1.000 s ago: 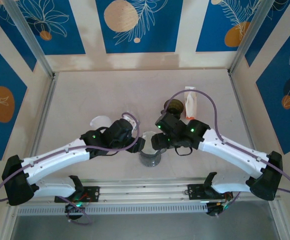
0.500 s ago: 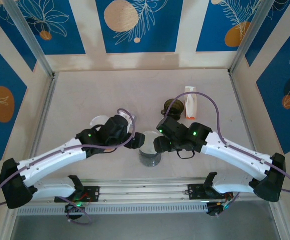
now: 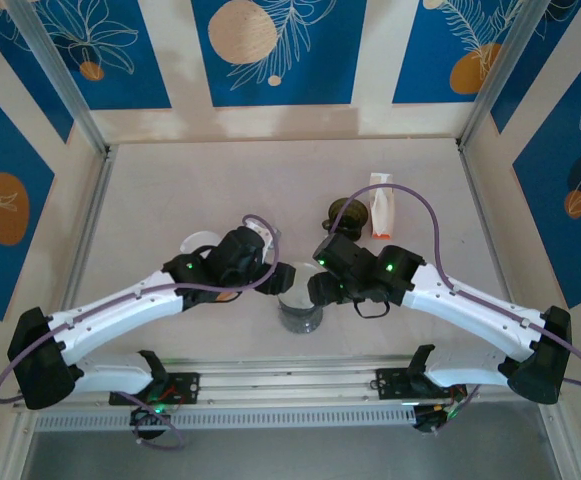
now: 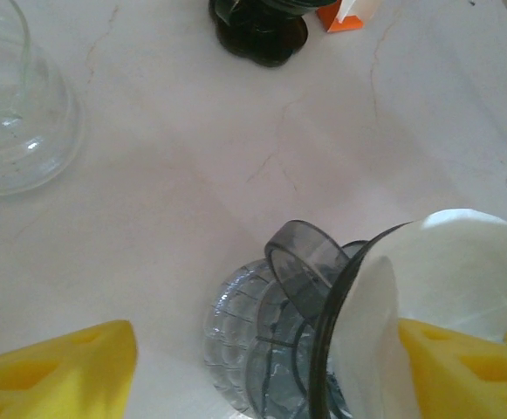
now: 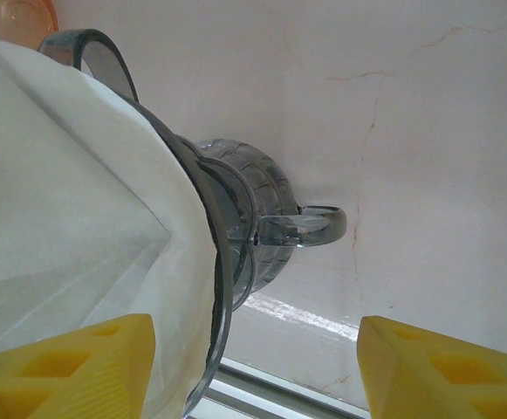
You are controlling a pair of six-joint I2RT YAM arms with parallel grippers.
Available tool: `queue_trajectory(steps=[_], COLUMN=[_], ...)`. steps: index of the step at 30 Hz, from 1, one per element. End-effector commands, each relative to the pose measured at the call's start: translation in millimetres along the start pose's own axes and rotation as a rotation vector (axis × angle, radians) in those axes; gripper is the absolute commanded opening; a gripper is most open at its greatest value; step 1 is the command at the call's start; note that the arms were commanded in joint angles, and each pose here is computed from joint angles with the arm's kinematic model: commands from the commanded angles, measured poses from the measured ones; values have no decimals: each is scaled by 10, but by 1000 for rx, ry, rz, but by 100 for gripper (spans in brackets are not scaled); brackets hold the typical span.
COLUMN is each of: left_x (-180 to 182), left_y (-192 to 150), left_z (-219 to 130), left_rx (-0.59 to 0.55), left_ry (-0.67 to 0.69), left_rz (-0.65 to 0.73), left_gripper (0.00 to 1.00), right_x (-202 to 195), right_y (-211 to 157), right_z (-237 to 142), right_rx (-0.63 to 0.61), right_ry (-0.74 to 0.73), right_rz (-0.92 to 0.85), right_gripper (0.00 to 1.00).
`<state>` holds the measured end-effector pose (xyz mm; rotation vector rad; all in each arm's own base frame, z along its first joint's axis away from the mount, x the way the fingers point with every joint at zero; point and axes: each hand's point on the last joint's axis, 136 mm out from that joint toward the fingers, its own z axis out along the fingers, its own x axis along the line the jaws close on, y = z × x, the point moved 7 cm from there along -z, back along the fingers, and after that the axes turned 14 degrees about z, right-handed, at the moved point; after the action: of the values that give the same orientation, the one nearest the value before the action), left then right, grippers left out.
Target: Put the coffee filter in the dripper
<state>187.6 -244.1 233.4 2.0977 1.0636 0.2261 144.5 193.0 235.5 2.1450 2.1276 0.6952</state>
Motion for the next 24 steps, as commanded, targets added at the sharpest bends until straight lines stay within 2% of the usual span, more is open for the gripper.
queue_trajectory(steps=[1,16,24], left_x=[77,105,85], left_y=[38,-29,-11], left_z=[-57,-31,-40], left_rx=[2,18,8], left_ry=[51,59,40], left_rz=[-7,-23,-29], left_gripper=[67,62,62], right_x=[-34,-155,-19], right_y=[-14,-57,5], right_z=[0,23,-72], right_rx=[-8,0,-46], right_ry=[-23,-96,-10], right_rz=[11,42,16], right_gripper=[64,62,67])
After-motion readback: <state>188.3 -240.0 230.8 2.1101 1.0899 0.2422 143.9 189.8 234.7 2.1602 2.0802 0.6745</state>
